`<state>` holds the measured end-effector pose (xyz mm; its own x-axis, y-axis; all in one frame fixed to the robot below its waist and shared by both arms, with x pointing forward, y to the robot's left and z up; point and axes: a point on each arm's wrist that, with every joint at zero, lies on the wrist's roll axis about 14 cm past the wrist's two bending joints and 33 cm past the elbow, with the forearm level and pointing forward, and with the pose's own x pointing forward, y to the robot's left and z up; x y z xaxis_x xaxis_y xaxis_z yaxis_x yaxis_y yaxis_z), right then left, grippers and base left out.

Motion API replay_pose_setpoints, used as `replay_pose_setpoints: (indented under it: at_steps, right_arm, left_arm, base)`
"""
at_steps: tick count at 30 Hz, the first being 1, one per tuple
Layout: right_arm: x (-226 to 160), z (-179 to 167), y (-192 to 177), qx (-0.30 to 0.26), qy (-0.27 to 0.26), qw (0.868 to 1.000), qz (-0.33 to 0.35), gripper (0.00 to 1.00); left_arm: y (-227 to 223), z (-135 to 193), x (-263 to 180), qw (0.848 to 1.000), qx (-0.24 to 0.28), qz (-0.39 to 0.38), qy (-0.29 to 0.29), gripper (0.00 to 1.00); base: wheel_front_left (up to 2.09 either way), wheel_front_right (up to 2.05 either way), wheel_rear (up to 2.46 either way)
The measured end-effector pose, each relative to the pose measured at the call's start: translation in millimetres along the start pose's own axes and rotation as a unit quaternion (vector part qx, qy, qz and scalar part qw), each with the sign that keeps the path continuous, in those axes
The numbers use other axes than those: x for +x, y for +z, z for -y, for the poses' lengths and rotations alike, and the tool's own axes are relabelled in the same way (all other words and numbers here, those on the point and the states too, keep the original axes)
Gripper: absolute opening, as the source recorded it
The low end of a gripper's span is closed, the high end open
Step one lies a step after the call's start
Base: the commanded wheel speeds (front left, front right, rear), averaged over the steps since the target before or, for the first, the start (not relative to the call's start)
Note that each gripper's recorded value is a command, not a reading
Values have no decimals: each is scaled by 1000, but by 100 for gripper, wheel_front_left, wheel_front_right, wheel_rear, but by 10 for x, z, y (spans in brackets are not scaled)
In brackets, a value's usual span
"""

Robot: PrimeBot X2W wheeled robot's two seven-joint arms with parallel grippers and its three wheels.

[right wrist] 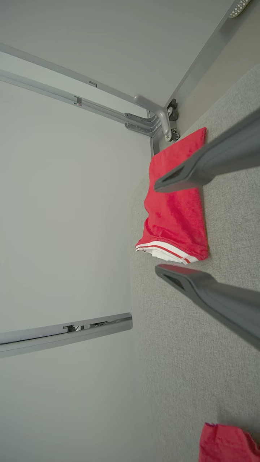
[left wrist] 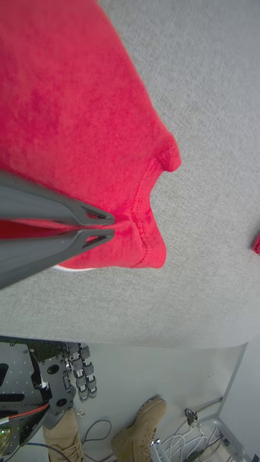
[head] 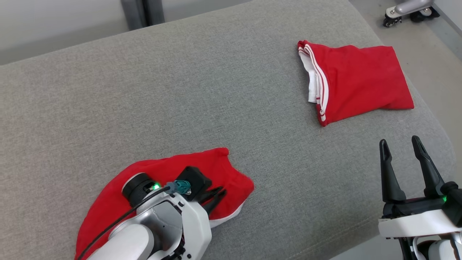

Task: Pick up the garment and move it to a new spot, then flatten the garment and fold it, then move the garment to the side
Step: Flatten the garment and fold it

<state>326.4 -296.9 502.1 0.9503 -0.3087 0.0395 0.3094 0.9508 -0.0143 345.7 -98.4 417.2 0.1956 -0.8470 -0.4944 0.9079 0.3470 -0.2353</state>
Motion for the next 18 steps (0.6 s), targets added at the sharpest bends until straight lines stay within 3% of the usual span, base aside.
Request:
replay_pose_setpoints:
  at_steps: [5, 11, 18]
  right_arm:
    - [15, -23, 14, -1, 4, 1000, 3, 100]
    - [23, -12, 11, -6, 4, 1000, 3, 100]
    - [35, -28, -37, -11, 5, 1000, -6, 100]
  left_arm:
    - [249, 238, -116, 996, -48, 53, -44, 0]
    - [321, 484, -282, 989, -88, 64, -104, 0]
    - [70, 285, -149, 989, -114, 37, -86, 0]
  base:
    - [0, 0, 0]
    - [0, 0, 0]
    - [0, 0, 0]
